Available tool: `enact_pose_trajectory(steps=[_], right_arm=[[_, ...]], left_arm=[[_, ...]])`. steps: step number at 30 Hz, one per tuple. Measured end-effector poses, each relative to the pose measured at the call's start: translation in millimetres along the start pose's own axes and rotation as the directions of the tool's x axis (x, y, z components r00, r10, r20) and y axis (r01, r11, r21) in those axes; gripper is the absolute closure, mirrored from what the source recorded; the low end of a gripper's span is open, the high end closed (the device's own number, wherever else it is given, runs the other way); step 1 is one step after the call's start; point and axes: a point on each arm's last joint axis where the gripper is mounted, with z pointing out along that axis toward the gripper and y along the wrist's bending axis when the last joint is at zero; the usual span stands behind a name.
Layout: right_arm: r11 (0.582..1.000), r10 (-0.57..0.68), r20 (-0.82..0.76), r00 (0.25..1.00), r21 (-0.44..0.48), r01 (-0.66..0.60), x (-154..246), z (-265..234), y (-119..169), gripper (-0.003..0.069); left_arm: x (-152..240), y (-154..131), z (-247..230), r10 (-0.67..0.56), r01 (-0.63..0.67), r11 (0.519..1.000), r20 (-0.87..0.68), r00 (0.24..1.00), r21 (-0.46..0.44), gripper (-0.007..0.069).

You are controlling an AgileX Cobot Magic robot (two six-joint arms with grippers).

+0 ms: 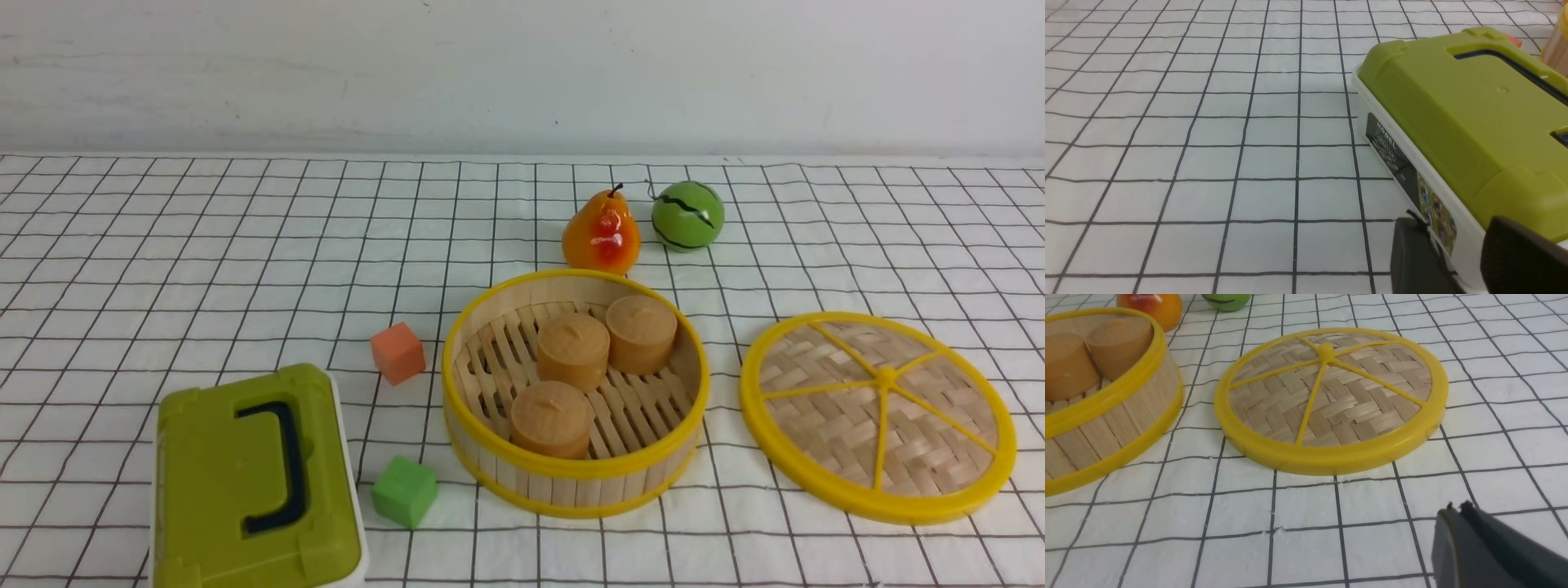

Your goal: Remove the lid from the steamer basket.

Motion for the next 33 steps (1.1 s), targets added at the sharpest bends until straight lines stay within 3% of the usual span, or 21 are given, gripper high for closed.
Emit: enact_pose_trajectory(steps=[33], right_arm=[[1.000, -0.001, 0.000, 1.000, 0.000, 0.001, 0.0, 0.0, 0.0, 0.0627]], left_arm=[[0.0, 0.0, 0.0, 0.000, 0.000, 1.000, 0.000, 1.000, 0.000, 0.0385]])
